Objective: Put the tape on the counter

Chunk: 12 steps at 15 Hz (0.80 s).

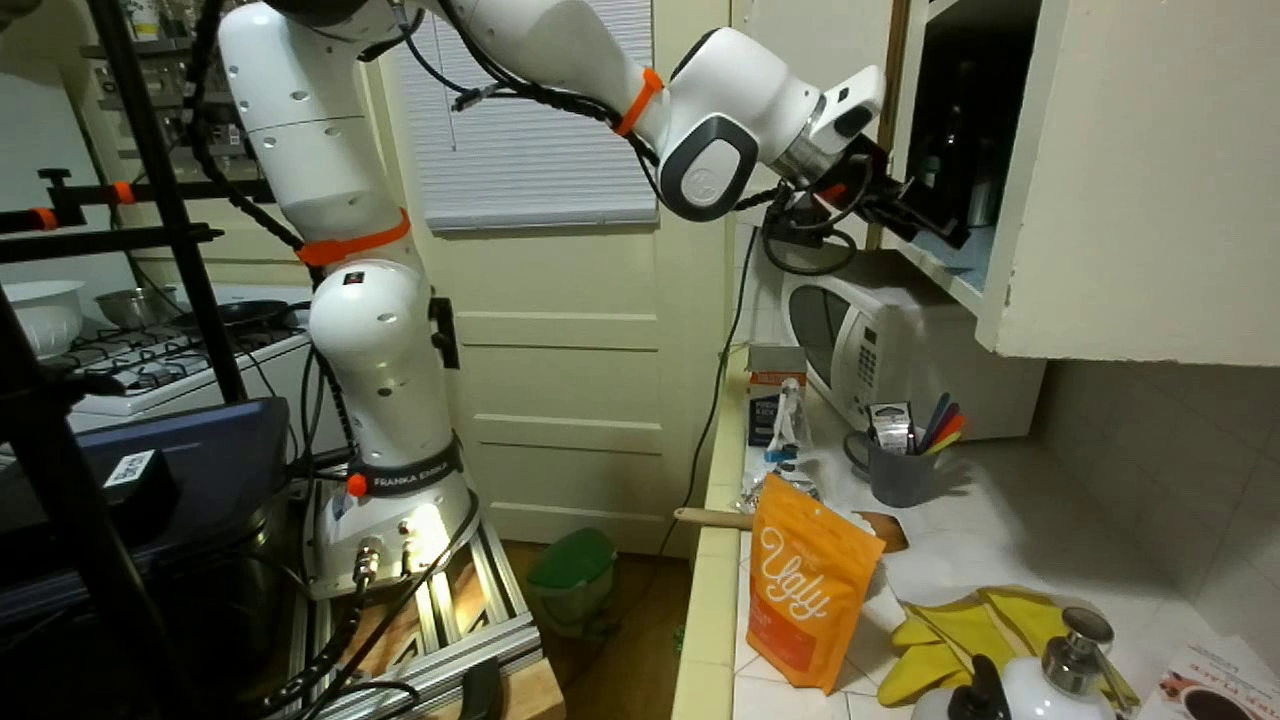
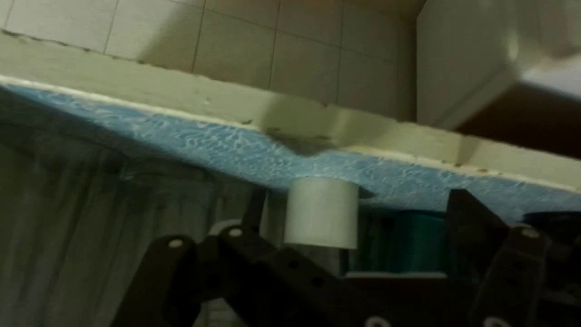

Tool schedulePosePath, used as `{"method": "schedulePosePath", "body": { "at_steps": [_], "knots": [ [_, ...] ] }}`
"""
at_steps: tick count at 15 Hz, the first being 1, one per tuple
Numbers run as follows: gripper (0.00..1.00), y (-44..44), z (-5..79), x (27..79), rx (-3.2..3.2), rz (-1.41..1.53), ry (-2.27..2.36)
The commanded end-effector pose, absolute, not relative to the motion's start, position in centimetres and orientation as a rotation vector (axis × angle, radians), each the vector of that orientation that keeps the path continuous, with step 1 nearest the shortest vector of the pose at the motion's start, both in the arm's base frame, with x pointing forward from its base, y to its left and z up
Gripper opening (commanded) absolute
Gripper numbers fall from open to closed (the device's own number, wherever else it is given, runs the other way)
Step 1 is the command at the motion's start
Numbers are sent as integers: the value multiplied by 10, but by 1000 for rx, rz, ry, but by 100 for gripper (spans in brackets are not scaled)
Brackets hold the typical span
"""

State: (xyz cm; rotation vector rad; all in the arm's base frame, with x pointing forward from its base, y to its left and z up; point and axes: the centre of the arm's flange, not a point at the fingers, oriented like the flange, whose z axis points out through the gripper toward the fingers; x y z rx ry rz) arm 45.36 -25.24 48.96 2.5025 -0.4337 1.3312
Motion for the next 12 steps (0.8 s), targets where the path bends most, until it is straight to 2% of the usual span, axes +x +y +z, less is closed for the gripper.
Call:
{"method": "schedulePosePath", "body": {
  "at_steps": [1,8,12],
  "knots": [
    [100,-251,497,458,2406,1395,-656],
    [100,-231,480,473,2248,1583,-792],
    [100,-229,475,484,2166,1581,-871]
  ]
}}
